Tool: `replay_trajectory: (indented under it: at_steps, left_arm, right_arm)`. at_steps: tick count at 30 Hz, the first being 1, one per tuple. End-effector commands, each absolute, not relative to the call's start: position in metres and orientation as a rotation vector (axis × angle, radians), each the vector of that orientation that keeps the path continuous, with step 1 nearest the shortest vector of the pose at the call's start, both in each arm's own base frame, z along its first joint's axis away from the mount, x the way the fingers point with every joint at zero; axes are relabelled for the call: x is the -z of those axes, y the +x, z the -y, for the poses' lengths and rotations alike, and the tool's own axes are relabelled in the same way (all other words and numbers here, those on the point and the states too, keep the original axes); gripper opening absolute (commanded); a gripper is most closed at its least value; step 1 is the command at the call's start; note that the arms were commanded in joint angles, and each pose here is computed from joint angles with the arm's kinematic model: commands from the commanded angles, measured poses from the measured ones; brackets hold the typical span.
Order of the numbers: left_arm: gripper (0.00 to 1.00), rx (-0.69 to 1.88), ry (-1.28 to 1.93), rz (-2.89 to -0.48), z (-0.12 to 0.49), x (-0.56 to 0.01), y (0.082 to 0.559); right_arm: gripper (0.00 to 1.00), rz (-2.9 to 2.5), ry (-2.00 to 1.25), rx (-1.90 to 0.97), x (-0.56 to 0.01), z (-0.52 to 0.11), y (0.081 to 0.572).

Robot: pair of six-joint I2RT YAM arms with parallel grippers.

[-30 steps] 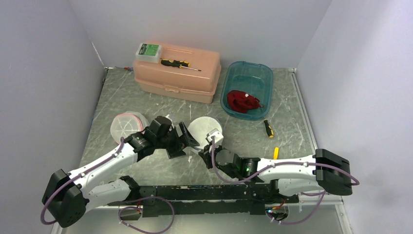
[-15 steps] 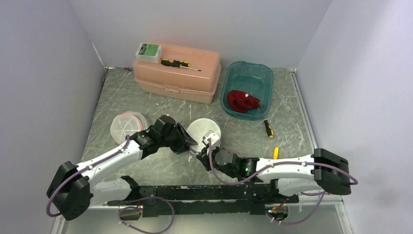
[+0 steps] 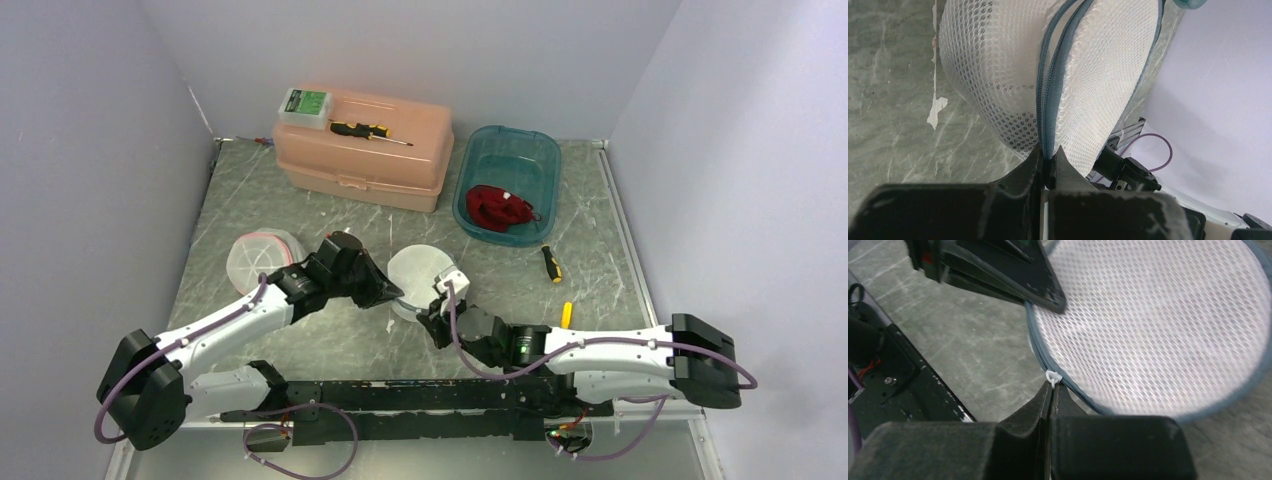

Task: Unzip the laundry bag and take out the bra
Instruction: Unzip the laundry bag at the center of the board.

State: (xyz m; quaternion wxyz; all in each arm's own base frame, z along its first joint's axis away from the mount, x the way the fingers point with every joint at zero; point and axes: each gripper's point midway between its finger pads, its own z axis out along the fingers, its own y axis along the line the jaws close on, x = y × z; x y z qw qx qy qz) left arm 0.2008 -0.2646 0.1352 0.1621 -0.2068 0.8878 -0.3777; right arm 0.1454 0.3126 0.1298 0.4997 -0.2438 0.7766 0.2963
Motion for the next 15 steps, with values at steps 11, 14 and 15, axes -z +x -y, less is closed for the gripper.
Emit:
replay_trajectory:
  at_steps: [11,14,15]
  left_arm:
    - [0.03,1.209,0.158,-2.349,0.3,-0.188,0.223]
    - [0.03,1.189,0.38,-2.323,0.308,-0.205,0.226]
    - [0.03,1.186,0.442,-2.309,0.31,-0.211,0.227]
  right_arm:
    - [0.0,-1.787,-0.525,-0.688,-0.152,-0.26,0.149]
    - [0.0,-1.756,-0.58,-0.723,-0.164,-0.265,0.141]
    - [0.0,-1.747,-0.596,-0.735,-0.168,-0.269,0.138]
